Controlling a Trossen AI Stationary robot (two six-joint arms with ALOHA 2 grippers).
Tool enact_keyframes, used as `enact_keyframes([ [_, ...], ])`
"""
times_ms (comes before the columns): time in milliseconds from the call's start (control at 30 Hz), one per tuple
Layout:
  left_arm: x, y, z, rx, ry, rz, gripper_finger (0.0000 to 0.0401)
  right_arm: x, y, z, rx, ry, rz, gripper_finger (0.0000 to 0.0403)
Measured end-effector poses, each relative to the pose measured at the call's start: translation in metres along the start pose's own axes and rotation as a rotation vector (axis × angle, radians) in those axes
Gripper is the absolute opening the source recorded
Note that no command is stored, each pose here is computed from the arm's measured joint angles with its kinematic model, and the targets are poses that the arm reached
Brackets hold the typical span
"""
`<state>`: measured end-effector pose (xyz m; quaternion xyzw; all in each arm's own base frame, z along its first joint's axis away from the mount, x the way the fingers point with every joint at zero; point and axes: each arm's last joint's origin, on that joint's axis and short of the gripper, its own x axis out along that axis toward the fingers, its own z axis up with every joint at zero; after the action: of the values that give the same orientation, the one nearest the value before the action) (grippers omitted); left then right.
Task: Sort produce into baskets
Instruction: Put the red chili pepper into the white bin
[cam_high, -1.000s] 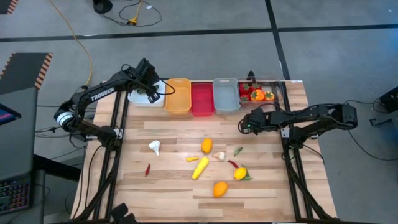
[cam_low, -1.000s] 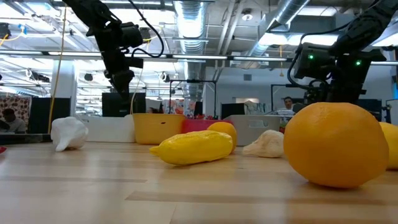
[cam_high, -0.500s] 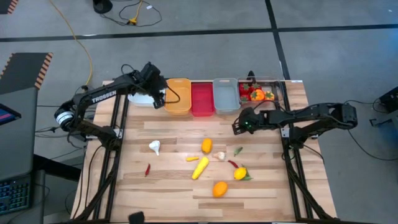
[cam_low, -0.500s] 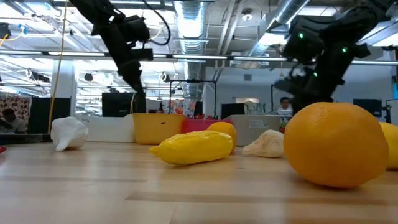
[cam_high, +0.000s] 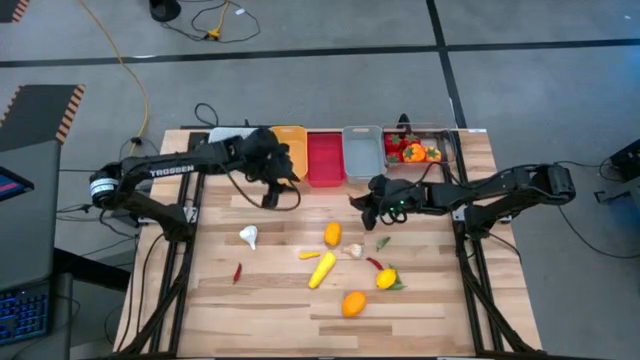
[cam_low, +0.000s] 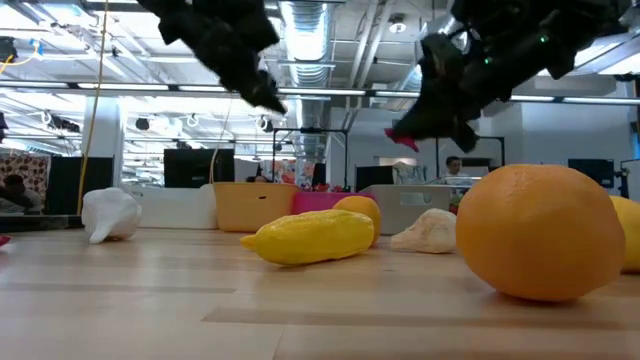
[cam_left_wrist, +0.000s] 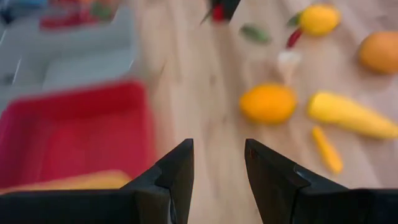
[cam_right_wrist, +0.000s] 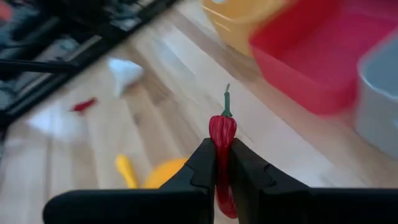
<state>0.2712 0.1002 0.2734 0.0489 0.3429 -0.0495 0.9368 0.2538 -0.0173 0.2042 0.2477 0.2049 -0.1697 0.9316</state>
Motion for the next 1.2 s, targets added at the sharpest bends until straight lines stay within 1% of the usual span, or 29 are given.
enact_keyframes([
  [133, 0.007, -0.021, 0.019, 0.067, -0.103, -0.023, 0.0131, -0.001, 0.009, 0.001, -0.060, -0.043, 0.054, 0.0060],
  [300, 0.012, -0.041, 0.037, 0.143, -0.214, -0.014, 0.0131, -0.003, 0.018, 0.000, -0.129, -0.067, 0.098, 0.0060],
  [533, 0.013, -0.064, 0.052, 0.212, -0.322, -0.030, 0.0131, -0.009, 0.035, 0.007, -0.234, -0.197, 0.198, 0.0061],
  [567, 0.013, -0.066, 0.054, 0.216, -0.331, -0.019, 0.0131, -0.010, 0.038, 0.008, -0.248, -0.216, 0.211, 0.0061],
  [700, 0.013, -0.072, 0.061, 0.213, -0.378, 0.023, 0.0131, -0.014, 0.046, 0.013, -0.284, -0.306, 0.260, 0.0061],
  [867, 0.010, -0.075, 0.067, 0.195, -0.446, 0.031, 0.0131, -0.019, 0.053, 0.018, -0.320, -0.392, 0.303, 0.0061],
  [1033, 0.007, -0.075, 0.073, 0.168, -0.513, 0.036, 0.0131, -0.021, 0.055, 0.020, -0.338, -0.430, 0.310, 0.0061],
  [1200, 0.004, -0.074, 0.078, 0.137, -0.571, 0.038, 0.0131, -0.021, 0.055, 0.021, -0.340, -0.432, 0.309, 0.0061],
])
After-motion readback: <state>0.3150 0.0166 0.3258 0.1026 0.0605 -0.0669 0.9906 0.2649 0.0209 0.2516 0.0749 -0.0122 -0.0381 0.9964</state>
